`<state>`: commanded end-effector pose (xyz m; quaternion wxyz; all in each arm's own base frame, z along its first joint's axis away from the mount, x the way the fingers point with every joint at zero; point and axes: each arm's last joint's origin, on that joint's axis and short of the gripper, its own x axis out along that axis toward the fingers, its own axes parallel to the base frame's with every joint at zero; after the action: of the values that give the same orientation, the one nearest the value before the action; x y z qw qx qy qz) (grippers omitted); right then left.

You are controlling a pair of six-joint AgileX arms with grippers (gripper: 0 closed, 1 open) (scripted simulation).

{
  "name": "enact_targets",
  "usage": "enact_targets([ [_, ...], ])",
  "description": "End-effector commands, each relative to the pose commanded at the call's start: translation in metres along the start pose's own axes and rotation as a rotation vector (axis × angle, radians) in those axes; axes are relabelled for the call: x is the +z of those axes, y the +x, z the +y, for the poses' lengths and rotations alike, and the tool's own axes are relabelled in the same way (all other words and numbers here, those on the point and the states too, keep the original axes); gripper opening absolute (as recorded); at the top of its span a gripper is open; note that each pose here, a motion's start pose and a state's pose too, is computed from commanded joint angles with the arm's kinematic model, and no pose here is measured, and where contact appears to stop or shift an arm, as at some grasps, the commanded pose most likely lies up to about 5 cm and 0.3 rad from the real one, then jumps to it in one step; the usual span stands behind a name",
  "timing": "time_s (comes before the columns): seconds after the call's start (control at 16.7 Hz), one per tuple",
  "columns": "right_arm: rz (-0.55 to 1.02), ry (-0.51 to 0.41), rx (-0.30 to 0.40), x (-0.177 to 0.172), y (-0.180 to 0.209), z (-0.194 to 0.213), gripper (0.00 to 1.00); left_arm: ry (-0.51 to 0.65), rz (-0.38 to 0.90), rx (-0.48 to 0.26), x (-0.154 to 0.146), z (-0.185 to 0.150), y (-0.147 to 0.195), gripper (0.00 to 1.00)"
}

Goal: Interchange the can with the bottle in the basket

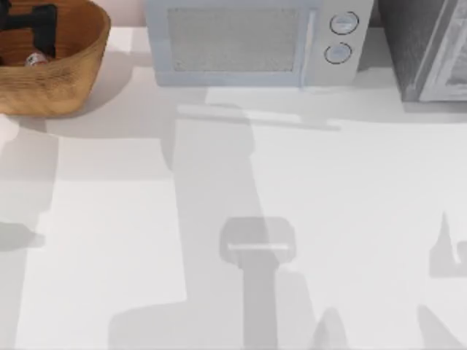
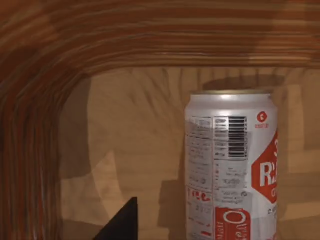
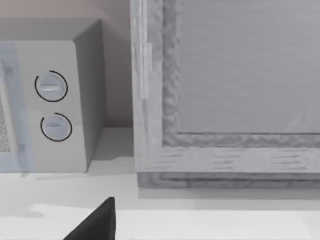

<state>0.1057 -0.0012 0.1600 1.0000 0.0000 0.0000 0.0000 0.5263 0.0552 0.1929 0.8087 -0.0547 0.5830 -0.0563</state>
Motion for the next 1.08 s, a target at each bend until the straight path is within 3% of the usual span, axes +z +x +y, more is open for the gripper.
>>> enact_targets([
  [1.08, 0.000, 0.000, 0.000, 0.000, 0.000, 0.000, 1.00, -0.012, 0.022, 0.001, -0.004, 0.005, 0.067, 1.00],
])
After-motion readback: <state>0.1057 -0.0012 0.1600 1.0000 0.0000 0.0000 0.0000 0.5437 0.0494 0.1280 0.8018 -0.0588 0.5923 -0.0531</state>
